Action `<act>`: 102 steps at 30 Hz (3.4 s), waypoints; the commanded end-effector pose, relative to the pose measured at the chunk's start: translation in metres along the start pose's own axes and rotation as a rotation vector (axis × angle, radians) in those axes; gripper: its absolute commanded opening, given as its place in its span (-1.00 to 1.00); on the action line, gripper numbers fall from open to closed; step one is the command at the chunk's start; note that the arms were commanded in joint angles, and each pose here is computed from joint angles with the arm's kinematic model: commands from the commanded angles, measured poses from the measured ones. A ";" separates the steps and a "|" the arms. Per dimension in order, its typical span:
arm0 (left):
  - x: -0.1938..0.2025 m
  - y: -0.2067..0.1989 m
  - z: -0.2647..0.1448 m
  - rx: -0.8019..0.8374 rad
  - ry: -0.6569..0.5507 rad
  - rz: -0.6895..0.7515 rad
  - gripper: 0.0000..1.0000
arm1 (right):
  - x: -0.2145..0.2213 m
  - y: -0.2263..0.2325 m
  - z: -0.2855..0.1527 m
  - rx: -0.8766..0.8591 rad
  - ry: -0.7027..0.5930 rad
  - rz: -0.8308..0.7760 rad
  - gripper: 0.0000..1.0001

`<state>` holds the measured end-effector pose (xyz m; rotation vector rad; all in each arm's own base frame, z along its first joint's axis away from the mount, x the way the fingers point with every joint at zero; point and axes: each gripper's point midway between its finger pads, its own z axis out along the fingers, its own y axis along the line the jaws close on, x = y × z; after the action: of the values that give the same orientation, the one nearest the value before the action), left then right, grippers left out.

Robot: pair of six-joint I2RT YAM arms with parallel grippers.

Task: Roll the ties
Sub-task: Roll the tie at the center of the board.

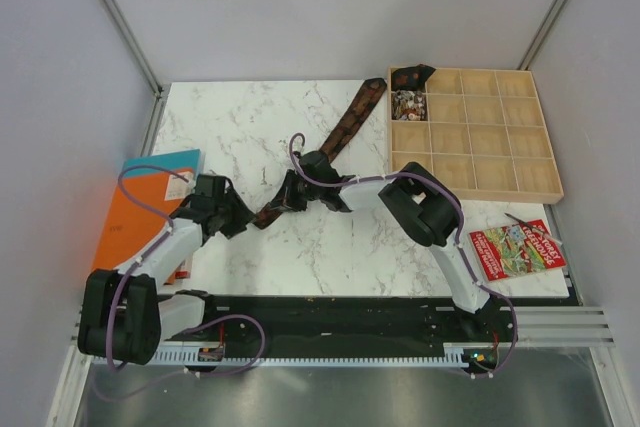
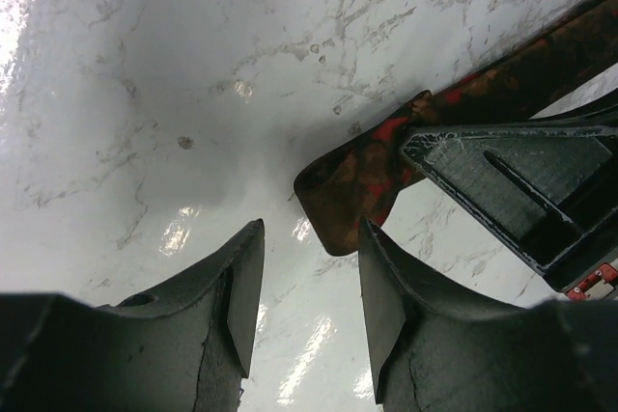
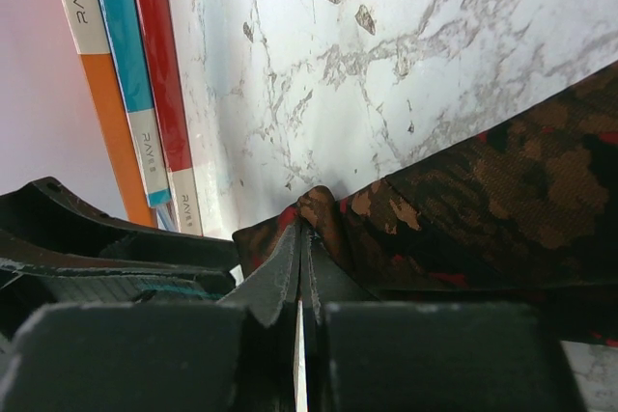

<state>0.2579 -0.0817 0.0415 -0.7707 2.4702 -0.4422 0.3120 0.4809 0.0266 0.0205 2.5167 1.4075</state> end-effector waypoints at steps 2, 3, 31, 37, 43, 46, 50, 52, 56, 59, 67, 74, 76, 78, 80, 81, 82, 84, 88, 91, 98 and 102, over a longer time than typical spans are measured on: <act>-0.007 -0.012 0.010 0.048 -0.031 -0.039 0.01 | 0.010 -0.028 0.004 0.057 0.020 0.003 -0.99; -0.008 -0.012 0.012 0.050 -0.035 -0.040 0.00 | 0.010 -0.030 0.004 0.059 0.020 0.005 -0.99; 0.004 0.000 0.036 -0.073 -0.011 -0.046 -0.93 | 0.019 -0.039 0.004 0.056 0.034 0.021 -1.00; -0.002 -0.009 0.007 -0.065 0.002 0.006 -0.97 | 0.006 -0.009 -0.005 0.018 0.013 -0.014 -0.99; -0.004 -0.013 -0.026 -0.066 0.008 0.026 -0.96 | -0.010 0.017 -0.012 0.046 -0.029 -0.095 -0.94; -0.002 -0.013 -0.034 -0.064 0.019 0.026 -0.96 | -0.008 0.024 -0.013 0.040 -0.031 -0.105 -0.93; 0.000 -0.011 -0.038 -0.073 0.028 0.032 -0.97 | -0.001 0.033 -0.009 0.037 -0.020 -0.124 -0.93; 0.004 -0.013 -0.041 -0.058 0.047 0.037 -0.96 | 0.004 0.037 -0.009 0.034 -0.017 -0.132 -0.93; 0.004 -0.012 -0.041 -0.072 0.060 0.046 -0.96 | 0.015 0.044 -0.005 0.026 -0.003 -0.143 -0.93; 0.003 -0.014 -0.042 -0.070 0.064 0.055 -0.96 | 0.029 0.049 -0.001 0.023 0.015 -0.157 -0.93; -0.006 -0.026 -0.043 -0.070 0.084 0.080 -0.96 | 0.063 0.042 0.004 0.051 0.065 -0.173 -0.93; -0.002 -0.025 -0.033 -0.091 0.130 0.091 -0.97 | 0.068 0.049 0.004 0.039 0.066 -0.184 -0.94; -0.004 -0.026 -0.031 -0.097 0.135 0.103 -0.96 | 0.065 0.047 0.002 0.051 0.064 -0.196 -0.94; -0.004 -0.024 -0.026 -0.112 0.145 0.113 -0.97 | 0.062 0.043 0.000 0.073 0.062 -0.201 -0.93; -0.004 -0.022 -0.022 -0.129 0.157 0.121 -0.97 | 0.054 0.041 -0.003 0.089 0.051 -0.206 -0.92; -0.005 -0.023 -0.020 -0.131 0.159 0.128 -0.96 | 0.053 0.037 -0.006 0.110 0.053 -0.218 -0.91; -0.005 -0.023 -0.019 -0.134 0.163 0.130 -0.96 | 0.049 0.038 -0.009 0.116 0.046 -0.221 -0.91; -0.005 -0.023 -0.015 -0.144 0.179 0.136 -0.97 | 0.043 0.032 -0.014 0.141 0.036 -0.219 -0.91; -0.005 -0.026 -0.009 -0.146 0.203 0.151 -0.96 | 0.035 0.034 -0.028 0.157 0.024 -0.225 -0.89; -0.006 -0.029 -0.006 -0.142 0.214 0.161 -0.97 | 0.031 0.034 -0.039 0.160 0.018 -0.226 -0.88; -0.003 -0.036 0.000 -0.152 0.247 0.194 -0.97 | 0.021 0.021 -0.073 0.207 -0.007 -0.251 -0.84; 0.000 -0.048 0.004 -0.143 0.255 0.222 -0.96 | 0.018 0.015 -0.091 0.213 -0.024 -0.262 -0.83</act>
<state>0.2693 -0.1071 0.0526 -0.6111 2.8167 -0.2799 0.2707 0.4328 0.0690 -0.2128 2.5641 1.0638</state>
